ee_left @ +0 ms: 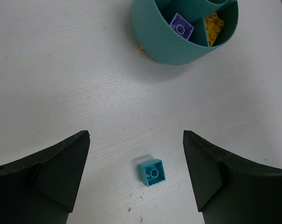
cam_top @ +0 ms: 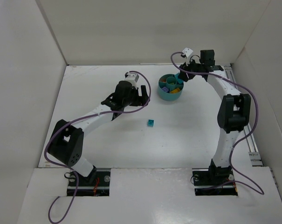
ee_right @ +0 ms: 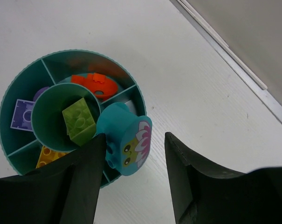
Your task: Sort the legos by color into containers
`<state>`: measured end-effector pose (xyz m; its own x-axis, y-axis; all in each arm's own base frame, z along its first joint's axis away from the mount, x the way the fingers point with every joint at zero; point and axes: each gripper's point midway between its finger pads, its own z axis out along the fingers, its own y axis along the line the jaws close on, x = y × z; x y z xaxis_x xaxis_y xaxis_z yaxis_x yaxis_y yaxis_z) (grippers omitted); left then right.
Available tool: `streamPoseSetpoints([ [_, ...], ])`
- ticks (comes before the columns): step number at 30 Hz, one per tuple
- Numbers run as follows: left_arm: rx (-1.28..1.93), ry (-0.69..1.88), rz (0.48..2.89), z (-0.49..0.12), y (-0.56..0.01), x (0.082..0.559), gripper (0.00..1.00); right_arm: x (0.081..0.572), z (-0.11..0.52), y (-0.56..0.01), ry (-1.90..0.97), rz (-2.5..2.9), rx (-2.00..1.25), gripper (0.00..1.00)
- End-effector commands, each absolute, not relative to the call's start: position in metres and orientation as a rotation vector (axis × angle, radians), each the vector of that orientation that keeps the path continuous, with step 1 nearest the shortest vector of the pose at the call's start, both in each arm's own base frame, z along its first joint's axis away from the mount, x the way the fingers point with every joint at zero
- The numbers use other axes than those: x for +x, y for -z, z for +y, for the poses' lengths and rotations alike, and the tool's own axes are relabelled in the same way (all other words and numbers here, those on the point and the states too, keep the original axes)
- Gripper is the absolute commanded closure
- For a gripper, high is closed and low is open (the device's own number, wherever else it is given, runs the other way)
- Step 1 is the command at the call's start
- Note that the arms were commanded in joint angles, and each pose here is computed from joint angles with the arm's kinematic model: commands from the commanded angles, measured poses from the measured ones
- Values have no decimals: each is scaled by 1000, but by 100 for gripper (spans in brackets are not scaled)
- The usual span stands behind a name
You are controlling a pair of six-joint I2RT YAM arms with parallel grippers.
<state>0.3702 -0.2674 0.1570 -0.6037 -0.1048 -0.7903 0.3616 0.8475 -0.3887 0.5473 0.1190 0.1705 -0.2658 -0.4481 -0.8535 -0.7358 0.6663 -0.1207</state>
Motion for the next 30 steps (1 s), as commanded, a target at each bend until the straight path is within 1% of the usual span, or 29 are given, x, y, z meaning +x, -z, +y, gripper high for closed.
streamPoseSetpoints([
  [1, 192, 691, 2057, -273, -183, 379, 22, 554, 121, -180, -370, 1891, -934, 42],
  [3, 192, 691, 2057, -273, -183, 379, 22, 556, 122, -172, -385, 1914, -924, 42],
  [5, 192, 691, 2057, -273, -183, 379, 23, 555, 123, -173, -400, 1915, -918, 45],
  [7, 192, 688, 2066, -273, -181, 378, 23, 554, 126, -169, -426, 1914, -926, 46],
  [12, 192, 691, 2057, -274, -185, 380, 23, 550, 126, -176, -456, 1893, -912, 65],
  [14, 192, 691, 2057, -274, -185, 380, 23, 546, 129, -180, -505, 1863, -914, 65],
  [18, 192, 691, 2057, -274, -185, 380, 23, 535, 130, -188, -510, 1843, -910, 66],
  [27, 192, 691, 2057, -275, -185, 382, 24, 516, 126, -175, -539, 1877, -903, 66],
  [30, 192, 691, 2057, -275, -185, 382, 24, 512, 124, -198, -499, 1836, -912, 62],
])
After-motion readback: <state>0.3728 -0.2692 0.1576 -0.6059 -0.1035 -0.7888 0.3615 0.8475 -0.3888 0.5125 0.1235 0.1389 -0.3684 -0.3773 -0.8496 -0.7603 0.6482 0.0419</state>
